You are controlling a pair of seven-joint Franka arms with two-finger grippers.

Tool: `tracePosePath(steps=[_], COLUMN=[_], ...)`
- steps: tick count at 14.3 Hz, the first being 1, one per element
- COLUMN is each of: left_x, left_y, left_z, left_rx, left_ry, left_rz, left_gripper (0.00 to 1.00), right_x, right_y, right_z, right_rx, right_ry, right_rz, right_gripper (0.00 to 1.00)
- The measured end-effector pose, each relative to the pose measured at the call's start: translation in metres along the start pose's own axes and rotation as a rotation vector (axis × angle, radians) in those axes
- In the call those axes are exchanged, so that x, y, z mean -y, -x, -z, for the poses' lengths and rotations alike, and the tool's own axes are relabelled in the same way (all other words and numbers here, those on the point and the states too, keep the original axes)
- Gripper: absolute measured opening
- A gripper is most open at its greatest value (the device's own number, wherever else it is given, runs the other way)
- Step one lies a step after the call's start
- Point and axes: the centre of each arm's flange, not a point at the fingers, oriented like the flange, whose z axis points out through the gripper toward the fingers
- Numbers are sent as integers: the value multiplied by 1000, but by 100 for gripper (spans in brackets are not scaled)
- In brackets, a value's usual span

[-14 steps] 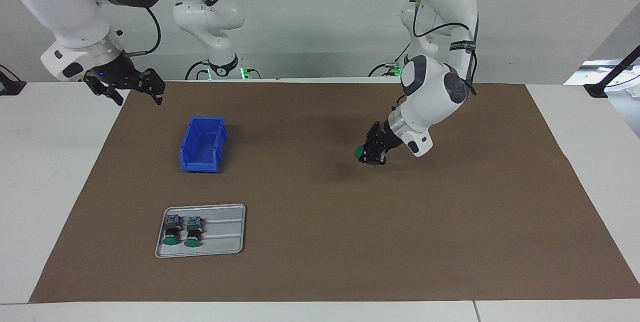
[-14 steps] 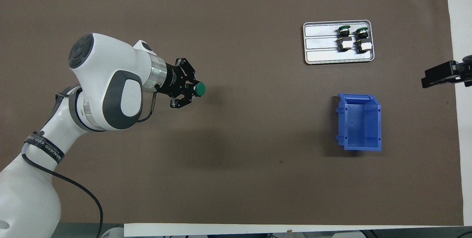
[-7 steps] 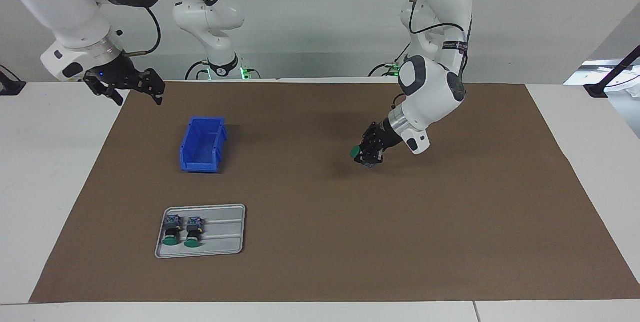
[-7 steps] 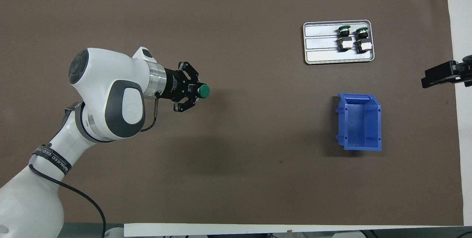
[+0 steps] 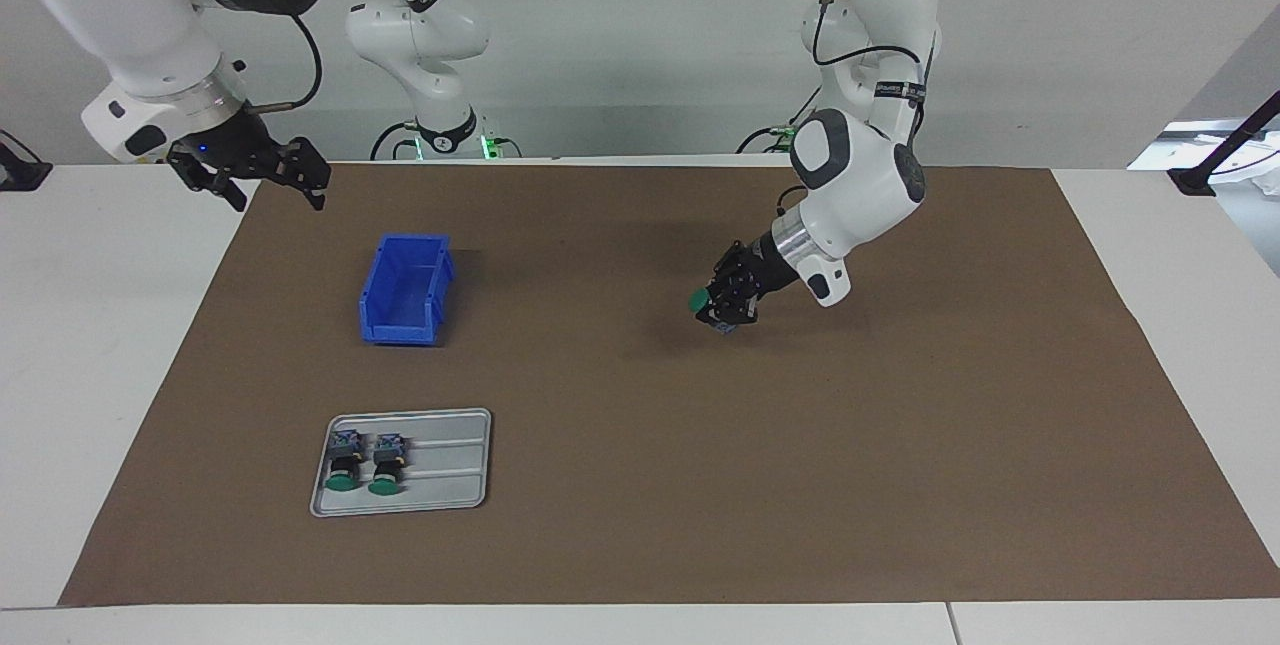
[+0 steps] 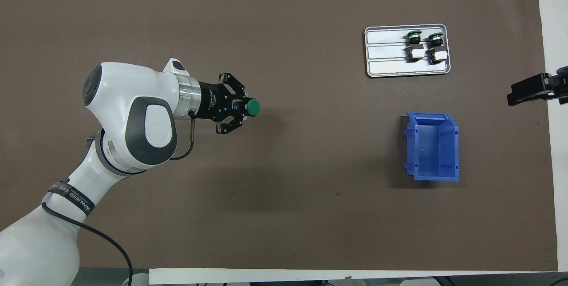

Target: Place and press button with both arms

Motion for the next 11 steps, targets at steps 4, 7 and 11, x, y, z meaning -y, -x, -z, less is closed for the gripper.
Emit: tracePosePath(steps=[4,7,11], left_x=[1,4,12], left_y=[-24,-45,-75], left_z=[0,-8,-14], left_rx=[118,178,292], left_ry=[26,3,27], left_rz=[39,1,35], left_gripper=[33,33,33], right_x=[0,0,0], right_y=[0,0,0], right_z=[0,0,0], right_rx=[0,0,0], right_ry=[0,0,0], right_rz=[0,0,0], right_gripper=[100,100,100])
